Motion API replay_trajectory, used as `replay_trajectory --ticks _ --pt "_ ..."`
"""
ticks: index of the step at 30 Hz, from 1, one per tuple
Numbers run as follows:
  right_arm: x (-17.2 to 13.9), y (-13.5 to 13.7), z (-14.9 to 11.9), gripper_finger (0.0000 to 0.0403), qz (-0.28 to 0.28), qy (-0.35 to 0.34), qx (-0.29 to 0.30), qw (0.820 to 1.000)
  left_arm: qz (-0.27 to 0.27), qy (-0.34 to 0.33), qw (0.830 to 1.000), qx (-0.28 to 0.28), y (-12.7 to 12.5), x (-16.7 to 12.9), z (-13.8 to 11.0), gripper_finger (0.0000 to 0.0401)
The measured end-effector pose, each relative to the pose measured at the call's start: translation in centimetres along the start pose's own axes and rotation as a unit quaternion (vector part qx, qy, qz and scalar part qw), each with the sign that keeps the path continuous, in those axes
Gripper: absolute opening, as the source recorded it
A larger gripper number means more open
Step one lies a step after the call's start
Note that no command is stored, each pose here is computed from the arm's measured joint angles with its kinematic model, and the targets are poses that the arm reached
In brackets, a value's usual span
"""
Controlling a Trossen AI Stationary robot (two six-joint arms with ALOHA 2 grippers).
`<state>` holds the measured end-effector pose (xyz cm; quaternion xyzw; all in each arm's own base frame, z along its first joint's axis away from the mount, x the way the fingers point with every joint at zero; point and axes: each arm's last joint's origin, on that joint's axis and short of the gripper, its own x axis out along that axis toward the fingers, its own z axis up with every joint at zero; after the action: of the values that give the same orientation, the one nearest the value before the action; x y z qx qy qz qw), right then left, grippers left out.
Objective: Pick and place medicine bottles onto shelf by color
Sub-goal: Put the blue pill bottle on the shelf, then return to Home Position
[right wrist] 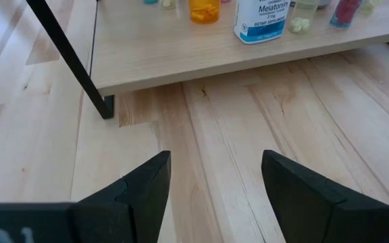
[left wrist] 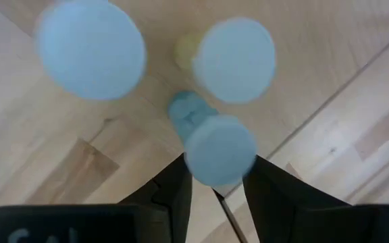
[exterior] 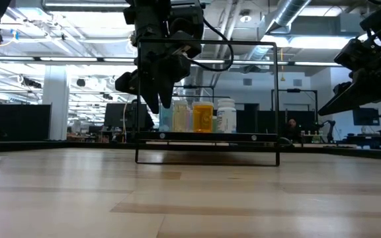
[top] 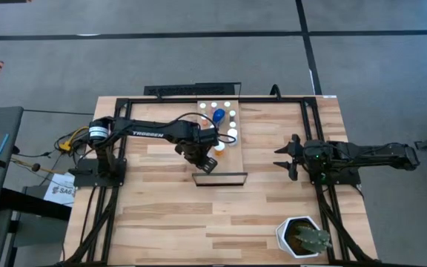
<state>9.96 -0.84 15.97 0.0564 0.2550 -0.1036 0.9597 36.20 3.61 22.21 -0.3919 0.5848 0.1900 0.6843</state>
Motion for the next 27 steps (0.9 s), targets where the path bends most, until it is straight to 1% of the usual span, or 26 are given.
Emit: replay_trajectory --ticks 5,12,16,19,23,27 --pt "0.0 0.0 0.0 0.0255 0.0 0.0 0.0 1.0 -0.001 0.001 1.0 0.0 0.0 0.0 0.0 0.0116" --pt "0.0 0.0 0.0 0.0255 0.0 0.0 0.0 1.0 0.001 0.004 1.0 0.011 0.1 -0.1 -0.1 0.0149" --pt "0.0 0.0 0.0 0.0255 0.0 0.0 0.0 1.0 0.012 0.012 1.0 0.022 0.2 -0.8 -0.5 0.015" --pt "0.0 0.0 0.0 0.0255 0.0 0.0 0.0 1.0 0.027 0.008 0.999 0.034 0.1 -2.3 -0.7 0.0149" --pt "0.0 0.0 0.0 0.0255 0.0 0.0 0.0 1.0 0.062 -0.008 0.996 0.056 0.0 -5.0 -1.2 0.0151" --pt "0.0 0.0 0.0 0.0255 0.0 0.0 0.0 1.0 0.097 -0.033 0.991 0.088 0.8 -7.7 -2.5 0.0151"
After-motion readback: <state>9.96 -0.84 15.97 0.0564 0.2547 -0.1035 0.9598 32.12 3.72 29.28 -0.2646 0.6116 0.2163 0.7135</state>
